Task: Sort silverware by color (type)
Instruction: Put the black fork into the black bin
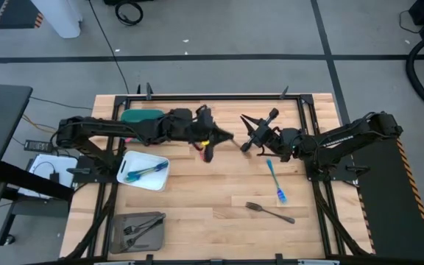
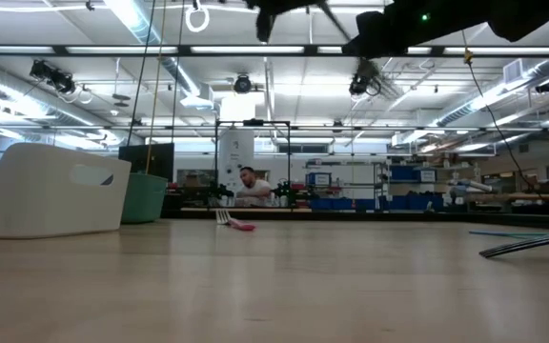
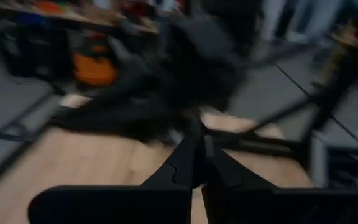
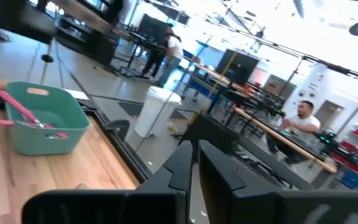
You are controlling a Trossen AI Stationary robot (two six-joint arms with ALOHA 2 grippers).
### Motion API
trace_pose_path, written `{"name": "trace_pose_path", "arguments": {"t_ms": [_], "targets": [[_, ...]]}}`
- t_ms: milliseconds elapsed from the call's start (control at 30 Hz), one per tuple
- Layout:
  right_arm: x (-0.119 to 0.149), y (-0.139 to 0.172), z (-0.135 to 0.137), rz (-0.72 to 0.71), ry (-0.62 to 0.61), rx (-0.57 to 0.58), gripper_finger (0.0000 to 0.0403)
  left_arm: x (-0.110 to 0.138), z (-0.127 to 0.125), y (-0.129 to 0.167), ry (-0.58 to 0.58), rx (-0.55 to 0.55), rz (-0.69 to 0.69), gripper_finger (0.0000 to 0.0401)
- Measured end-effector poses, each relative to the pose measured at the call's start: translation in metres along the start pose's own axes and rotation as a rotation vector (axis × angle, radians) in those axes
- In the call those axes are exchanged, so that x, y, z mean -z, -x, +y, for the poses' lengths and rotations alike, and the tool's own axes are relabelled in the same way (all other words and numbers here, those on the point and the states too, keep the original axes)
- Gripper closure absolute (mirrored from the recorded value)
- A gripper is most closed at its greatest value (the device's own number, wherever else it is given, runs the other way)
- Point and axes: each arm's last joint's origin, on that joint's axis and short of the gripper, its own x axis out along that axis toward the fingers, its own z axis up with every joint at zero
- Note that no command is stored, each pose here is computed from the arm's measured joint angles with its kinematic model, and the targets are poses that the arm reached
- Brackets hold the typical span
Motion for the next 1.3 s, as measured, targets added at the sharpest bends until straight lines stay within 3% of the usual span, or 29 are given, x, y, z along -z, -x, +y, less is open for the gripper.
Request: {"name": "trace_pose_path", "arguments": {"t_ms": [333, 633, 1000, 1300], "targets": [[-0.003, 0.001, -0.003, -0.014, 0.035, 0.027, 0.0367, -0.023, -0.042, 0.041, 0.013, 0.083, 0.428, 0.0376], [-0.006, -0.002, -0.009, -0.035, 0.043, 0.068, 0.0367, -0.032, -0.079, 0.083, 0.177, 0.05, 0.788, 0.0375], [-0.004, -0.006, -0.013, -0.025, 0.043, 0.093, 0.0367, 0.015, -0.135, 0.122, 0.304, -0.063, 1.156, 0.0374], [-0.004, -0.006, -0.013, -0.029, 0.034, 0.088, 0.0368, 0.041, -0.165, 0.146, 0.369, -0.201, 1.246, 0.0374]]}}
